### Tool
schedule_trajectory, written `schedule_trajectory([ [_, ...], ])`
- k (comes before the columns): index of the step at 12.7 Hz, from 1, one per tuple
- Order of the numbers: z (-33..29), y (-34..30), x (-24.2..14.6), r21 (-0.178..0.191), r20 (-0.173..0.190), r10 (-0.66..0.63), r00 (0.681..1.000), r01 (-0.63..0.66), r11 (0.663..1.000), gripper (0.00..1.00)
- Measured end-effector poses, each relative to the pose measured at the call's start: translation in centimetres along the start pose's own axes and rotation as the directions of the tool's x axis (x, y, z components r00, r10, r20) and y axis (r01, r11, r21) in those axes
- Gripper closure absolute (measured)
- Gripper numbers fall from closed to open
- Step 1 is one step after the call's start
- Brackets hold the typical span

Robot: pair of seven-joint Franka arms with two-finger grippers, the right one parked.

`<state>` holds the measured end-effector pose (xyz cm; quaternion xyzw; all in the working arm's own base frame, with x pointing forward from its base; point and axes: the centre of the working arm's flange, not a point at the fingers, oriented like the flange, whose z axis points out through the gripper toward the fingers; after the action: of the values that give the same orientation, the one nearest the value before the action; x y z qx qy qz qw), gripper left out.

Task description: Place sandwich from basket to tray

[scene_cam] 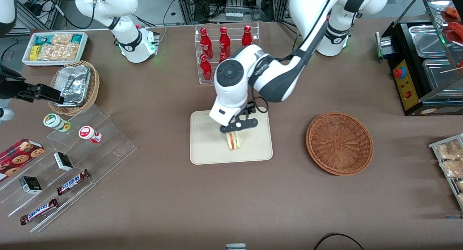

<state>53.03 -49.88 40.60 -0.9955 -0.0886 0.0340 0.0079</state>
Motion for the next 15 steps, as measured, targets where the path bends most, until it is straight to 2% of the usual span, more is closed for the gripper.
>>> schedule_trajectory([
  [3,-2.0,-4.8,3.2,0.055,0.041,-0.048,0.998,0.046,0.997,0.00],
  [5,-3.1,-9.3,6.2,0.063,0.060,-0.040,0.997,0.036,0.997,0.00],
  [12,-8.0,-25.3,11.6,0.032,0.080,0.128,0.988,-0.131,0.991,0.00],
  [15,-9.9,-32.5,12.9,0.012,0.112,0.195,0.974,-0.198,0.980,0.00],
])
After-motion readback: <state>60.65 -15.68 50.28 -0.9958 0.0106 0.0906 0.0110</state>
